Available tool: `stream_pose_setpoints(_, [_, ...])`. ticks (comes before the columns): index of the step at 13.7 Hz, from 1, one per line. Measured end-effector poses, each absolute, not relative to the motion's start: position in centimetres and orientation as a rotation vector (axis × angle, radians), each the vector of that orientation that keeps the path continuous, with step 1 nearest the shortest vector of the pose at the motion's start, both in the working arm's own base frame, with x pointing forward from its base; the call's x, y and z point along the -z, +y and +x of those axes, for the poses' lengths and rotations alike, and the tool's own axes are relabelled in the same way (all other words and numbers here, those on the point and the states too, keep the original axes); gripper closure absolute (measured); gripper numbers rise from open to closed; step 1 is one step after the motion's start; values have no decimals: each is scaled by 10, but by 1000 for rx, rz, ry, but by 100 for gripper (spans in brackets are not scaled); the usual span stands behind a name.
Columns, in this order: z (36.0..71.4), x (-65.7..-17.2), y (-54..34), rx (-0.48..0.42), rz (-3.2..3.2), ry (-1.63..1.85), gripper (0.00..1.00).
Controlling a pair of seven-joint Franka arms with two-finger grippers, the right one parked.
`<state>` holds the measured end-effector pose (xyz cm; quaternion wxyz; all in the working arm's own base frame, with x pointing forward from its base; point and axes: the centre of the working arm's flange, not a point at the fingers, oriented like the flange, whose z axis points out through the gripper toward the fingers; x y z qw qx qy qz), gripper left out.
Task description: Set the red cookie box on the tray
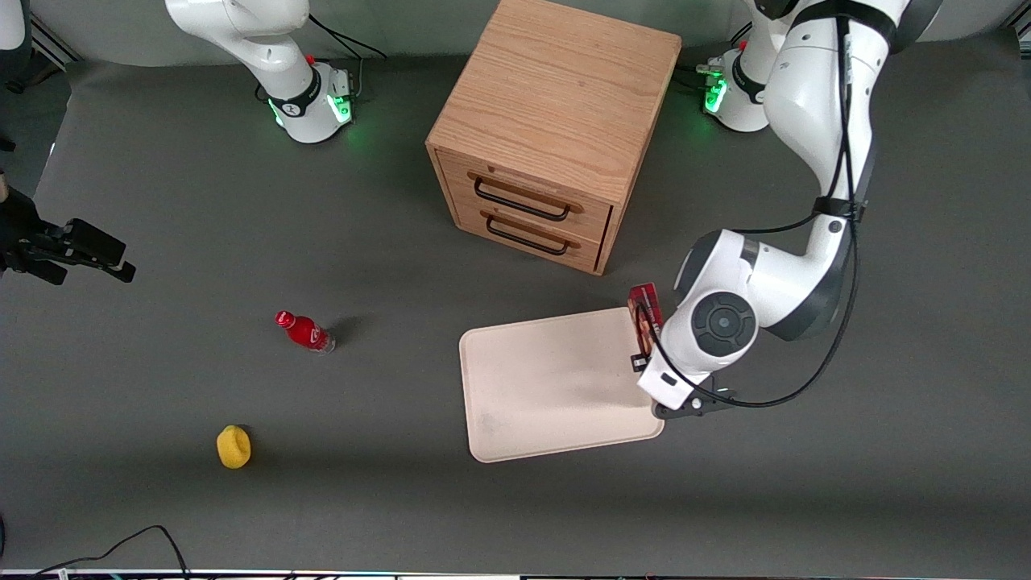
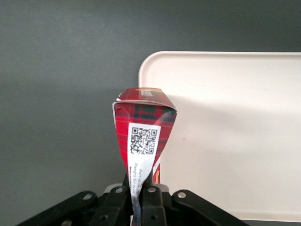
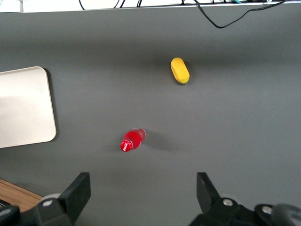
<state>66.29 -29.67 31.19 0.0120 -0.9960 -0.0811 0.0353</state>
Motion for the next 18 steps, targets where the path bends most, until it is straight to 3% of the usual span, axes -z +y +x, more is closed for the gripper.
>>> stream_pose_setpoints(9, [668,-256,-319,-81,-3123,-262,91])
stream_pose_setpoints(11, [670,-254,-317,-77,-3118,-263,77])
stream_pose_setpoints(14, [674,-264,-316,-50,-3111,-257,45])
stream_pose_setpoints(18, [678,-327,-281,-148,-3039,-298,2])
